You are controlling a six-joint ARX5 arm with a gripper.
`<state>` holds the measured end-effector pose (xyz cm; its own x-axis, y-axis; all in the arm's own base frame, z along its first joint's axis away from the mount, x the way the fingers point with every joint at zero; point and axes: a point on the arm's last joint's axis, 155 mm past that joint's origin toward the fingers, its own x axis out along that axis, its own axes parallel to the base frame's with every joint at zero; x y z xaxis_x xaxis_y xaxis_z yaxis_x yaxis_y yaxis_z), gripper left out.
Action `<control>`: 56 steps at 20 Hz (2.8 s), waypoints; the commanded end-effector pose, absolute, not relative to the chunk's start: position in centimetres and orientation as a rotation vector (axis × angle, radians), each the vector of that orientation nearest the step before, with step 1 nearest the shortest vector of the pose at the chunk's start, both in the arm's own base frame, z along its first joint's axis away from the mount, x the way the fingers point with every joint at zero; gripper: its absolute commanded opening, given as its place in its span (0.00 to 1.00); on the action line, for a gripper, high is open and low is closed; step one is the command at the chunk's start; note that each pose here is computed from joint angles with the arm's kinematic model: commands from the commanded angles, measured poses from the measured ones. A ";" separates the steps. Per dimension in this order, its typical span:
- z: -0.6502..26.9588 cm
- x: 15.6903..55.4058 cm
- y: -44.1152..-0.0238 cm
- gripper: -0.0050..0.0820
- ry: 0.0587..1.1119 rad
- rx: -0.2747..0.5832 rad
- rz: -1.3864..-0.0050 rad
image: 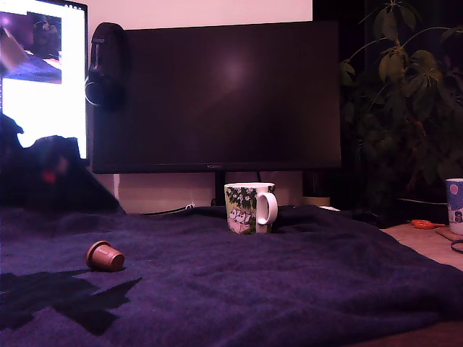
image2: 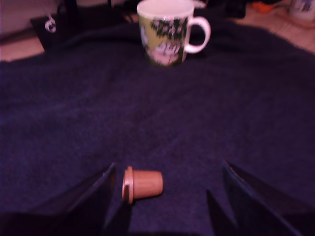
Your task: Pick up the coffee capsules on the table and drop them inside the coffee cup
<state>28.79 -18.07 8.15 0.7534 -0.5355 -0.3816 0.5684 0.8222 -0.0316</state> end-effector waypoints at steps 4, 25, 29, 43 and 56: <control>6.6 29.5 -17.8 0.78 0.394 0.106 -0.587; 3.1 32.4 -18.1 0.77 0.426 0.114 -0.587; 3.0 32.5 -18.1 0.76 0.428 0.115 -0.586; 2.9 32.4 -18.1 0.40 0.436 0.116 -0.586; 5.9 32.9 -18.9 0.26 0.328 0.096 -0.618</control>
